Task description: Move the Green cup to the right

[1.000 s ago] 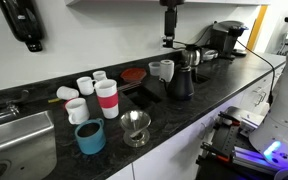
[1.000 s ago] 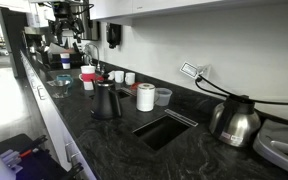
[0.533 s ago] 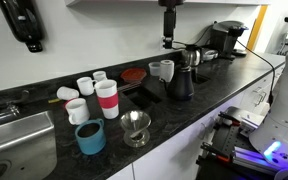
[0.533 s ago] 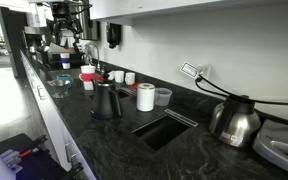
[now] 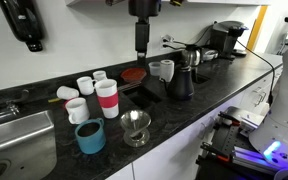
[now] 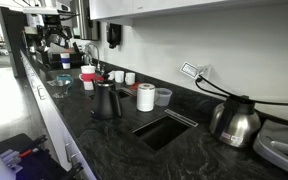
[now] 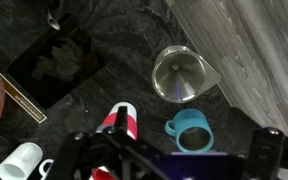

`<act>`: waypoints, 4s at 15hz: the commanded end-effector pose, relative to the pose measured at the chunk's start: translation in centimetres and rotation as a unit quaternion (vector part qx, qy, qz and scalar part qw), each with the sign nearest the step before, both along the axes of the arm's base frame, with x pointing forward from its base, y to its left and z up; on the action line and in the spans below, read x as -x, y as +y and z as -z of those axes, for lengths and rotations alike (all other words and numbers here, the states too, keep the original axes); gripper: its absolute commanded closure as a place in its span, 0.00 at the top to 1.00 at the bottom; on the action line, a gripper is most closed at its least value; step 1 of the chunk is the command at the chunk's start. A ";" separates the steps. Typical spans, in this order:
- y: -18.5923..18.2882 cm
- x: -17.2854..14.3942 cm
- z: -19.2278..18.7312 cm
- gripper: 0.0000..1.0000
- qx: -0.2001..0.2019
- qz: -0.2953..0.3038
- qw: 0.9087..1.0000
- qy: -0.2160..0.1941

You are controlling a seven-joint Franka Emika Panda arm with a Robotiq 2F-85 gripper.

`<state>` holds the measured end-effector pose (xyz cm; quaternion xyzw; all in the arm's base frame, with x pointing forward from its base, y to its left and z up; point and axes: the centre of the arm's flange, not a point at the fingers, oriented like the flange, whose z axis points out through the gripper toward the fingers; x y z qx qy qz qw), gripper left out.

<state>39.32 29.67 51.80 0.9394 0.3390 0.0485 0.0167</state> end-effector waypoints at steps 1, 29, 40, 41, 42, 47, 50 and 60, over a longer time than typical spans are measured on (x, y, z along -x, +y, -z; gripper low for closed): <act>2.1 -2.9 0.1 1.00 -0.020 -0.010 1.000 0.012; 6.1 -6.2 6.9 1.00 -0.003 0.203 0.979 -0.014; 8.4 -6.9 11.1 1.00 -0.031 0.393 0.919 -0.005; 8.8 -6.9 11.4 1.00 -0.032 0.405 0.914 -0.007; 9.0 -6.9 11.4 1.00 -0.033 0.411 0.911 -0.007; 8.9 -7.1 11.2 1.00 -0.035 0.416 0.909 -0.009; 9.2 -7.7 11.7 1.00 -0.047 0.437 0.898 -0.004; 10.5 -10.0 15.9 1.00 -0.094 0.525 0.846 0.018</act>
